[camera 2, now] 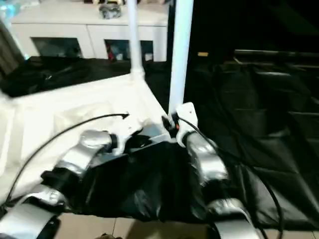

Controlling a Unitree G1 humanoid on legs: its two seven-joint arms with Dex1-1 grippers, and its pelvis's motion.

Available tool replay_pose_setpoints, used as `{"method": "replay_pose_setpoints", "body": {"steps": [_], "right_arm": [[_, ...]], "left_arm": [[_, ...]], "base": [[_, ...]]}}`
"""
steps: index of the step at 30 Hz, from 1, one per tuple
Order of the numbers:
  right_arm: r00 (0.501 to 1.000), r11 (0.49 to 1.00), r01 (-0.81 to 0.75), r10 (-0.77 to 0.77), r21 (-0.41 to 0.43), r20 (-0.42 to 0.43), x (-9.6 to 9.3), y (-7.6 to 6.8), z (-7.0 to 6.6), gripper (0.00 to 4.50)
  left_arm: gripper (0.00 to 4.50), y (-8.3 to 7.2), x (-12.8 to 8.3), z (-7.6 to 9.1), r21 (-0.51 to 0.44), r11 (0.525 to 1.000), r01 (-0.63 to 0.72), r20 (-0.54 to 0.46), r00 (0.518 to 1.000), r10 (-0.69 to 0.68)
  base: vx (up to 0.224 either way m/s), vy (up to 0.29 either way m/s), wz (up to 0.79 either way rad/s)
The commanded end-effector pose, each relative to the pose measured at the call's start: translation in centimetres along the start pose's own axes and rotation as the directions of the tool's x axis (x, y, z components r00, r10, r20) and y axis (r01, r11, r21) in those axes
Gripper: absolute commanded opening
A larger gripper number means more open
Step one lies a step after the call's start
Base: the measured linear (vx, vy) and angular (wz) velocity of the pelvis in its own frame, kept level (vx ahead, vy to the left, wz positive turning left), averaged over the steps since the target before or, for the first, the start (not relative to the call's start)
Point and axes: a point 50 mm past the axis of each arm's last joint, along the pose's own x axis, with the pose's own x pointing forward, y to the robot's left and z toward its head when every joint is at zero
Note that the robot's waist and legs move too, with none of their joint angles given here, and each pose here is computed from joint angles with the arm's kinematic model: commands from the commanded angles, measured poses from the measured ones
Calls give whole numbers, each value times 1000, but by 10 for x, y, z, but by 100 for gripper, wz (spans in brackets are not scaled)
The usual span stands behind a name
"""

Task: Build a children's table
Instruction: Rotate leg to tighten

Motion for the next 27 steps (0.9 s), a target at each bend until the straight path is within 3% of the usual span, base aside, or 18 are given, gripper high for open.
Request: {"method": "replay_pose_setpoints", "body": {"steps": [1,2,3,5,8,12,14,15,19,21,27], "right_arm": [[977,975,-204,208,84,-49,9,54,-14,233],[975,971,-214,218,108,-33,8,53,-13,233],[974,966,-222,227,133,-18,7,52,-11,267],[973,962,-228,231,152,-2,5,47,-10,270],[964,959,-267,267,98,3,-4,32,-11,305],[931,930,-364,365,44,-9,-15,20,-14,305],[900,901,-434,434,4,-24,-22,16,-14,305],[854,854,-519,518,-34,-49,-31,13,-14,305],[790,787,-612,606,-75,-91,-42,8,-15,305],[736,730,-677,665,-94,-127,-49,5,-15,305],[658,652,-752,732,-100,-177,-55,-2,-10,270]], "left_arm": [[0,-12,19,35,70,997,11,87,996,-17],[0,-11,18,35,74,997,14,89,996,-21],[0,-10,17,35,80,997,16,92,995,-23],[0,-9,13,33,85,996,20,97,995,-28],[0,-7,2,25,103,993,65,116,990,-77],[0,-6,-9,19,103,988,112,118,985,-124],[0,-3,-14,15,105,987,125,109,985,-137],[0,0,-20,11,107,984,143,97,983,-153],[0,3,-28,7,119,977,176,82,979,-186],[0,5,-35,4,126,969,212,69,973,-222],[0,11,-53,-5,151,943,297,0,954,-300]], "base": [[0,0,0],[0,0,0],[0,0,0],[0,0,0],[0,0,0],[0,0,0],[0,0,0],[0,0,0],[0,0,0],[0,0,0],[0,0,0]]}}
